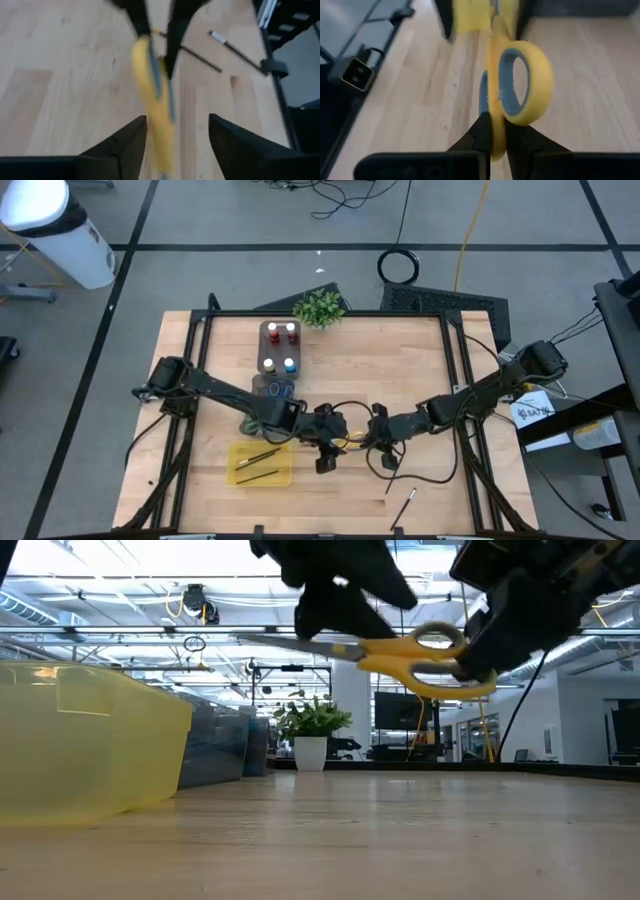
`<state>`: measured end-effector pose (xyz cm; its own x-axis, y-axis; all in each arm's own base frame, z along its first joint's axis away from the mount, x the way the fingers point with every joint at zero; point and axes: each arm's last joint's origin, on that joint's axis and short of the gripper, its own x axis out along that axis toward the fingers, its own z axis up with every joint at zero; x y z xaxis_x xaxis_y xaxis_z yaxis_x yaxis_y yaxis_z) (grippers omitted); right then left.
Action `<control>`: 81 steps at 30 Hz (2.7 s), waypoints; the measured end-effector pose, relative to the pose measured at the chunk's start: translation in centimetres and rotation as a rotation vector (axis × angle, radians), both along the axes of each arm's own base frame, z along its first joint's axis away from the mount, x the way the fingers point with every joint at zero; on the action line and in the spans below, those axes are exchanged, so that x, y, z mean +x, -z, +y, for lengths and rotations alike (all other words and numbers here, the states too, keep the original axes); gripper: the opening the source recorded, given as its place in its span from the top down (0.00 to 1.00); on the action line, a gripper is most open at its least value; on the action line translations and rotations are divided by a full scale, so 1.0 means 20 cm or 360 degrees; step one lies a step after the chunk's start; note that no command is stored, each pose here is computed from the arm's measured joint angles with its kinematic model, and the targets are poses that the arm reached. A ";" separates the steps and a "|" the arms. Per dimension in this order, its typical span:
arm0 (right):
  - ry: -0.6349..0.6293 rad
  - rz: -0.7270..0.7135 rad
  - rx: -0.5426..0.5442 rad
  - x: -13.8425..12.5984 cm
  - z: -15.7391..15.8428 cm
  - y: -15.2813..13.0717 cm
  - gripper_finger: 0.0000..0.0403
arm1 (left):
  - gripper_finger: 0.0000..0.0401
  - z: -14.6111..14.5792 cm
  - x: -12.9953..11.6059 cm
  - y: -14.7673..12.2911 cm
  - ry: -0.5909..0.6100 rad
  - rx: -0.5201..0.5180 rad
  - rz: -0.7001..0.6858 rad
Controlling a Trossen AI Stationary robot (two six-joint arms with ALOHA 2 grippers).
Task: Pick & Place Paint Supplies
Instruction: Put the yellow scissors into the bottom black bin
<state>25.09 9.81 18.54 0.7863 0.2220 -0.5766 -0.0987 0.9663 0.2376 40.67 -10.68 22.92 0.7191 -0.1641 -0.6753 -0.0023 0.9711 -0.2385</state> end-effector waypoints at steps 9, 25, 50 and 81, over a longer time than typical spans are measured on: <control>-0.0031 -0.0068 -0.0041 0.01 0.03 -0.04 0.95 | 0.40 0.04 -0.01 0.05 -0.0047 0.0003 0.0134; -0.0057 -0.0249 -0.0007 0.04 0.04 -0.09 0.75 | 0.93 -0.06 -0.08 0.02 0.0024 0.0036 0.0205; -0.0034 -0.0289 -0.0025 0.05 0.01 -0.10 0.59 | 0.93 0.15 -0.93 0.25 -0.1373 -0.0267 -0.0666; -0.0035 -0.0372 -0.0007 0.07 0.01 -0.12 0.59 | 0.33 0.28 -0.99 0.30 -0.1104 -0.0303 -0.0675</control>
<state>26.39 9.98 21.04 0.8935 0.2384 -0.3805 -0.1715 0.9644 0.2013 20.85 -5.01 16.92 0.8861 0.3255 -0.3298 -0.4578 0.7256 -0.5138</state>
